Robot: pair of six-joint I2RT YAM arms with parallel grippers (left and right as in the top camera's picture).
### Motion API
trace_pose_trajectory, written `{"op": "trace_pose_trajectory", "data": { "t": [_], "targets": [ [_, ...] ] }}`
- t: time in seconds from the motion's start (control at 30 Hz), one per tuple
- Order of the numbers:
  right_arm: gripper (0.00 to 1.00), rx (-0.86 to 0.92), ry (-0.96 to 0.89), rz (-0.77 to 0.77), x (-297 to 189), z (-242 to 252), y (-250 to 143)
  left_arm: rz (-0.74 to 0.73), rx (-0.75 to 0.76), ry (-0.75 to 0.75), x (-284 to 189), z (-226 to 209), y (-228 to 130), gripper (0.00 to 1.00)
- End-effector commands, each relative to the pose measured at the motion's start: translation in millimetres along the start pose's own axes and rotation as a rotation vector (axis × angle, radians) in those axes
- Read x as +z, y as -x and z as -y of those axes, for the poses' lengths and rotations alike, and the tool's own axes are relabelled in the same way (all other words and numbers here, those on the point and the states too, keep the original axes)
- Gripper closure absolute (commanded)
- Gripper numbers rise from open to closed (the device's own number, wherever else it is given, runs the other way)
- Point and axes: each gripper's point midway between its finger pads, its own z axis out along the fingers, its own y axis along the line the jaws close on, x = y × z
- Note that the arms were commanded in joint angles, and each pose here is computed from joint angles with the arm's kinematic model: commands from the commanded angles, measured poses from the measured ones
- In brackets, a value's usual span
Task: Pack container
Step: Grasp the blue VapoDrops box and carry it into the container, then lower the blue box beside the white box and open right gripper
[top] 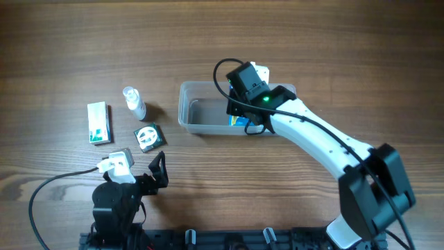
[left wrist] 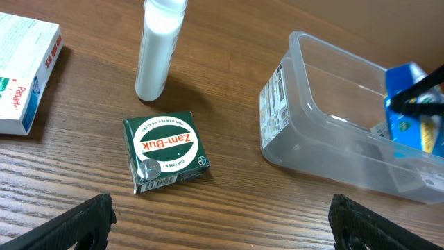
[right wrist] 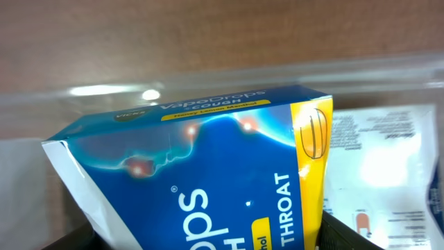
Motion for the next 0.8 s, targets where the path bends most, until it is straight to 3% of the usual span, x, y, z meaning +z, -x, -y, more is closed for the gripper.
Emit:
{"op": "trace_pose_trajectory", "data": {
  "t": [0.0, 0.33, 0.43, 0.77],
  "targets": [
    [0.42, 0.011, -0.008, -0.042, 10, 0, -10, 0.007, 0.002, -0.011, 0, 1, 1, 0.00],
    [0.37, -0.002, -0.033, -0.088, 19, 6, -21, 0.007, 0.002, -0.011, 0, 1, 1, 0.00],
    [0.28, -0.012, -0.038, -0.090, 20, 7, -22, 0.007, 0.002, -0.011, 0, 1, 1, 0.00],
    [0.23, -0.161, -0.061, -0.069, 20, 11, -17, 0.007, 0.002, -0.011, 0, 1, 1, 0.00]
  ]
}}
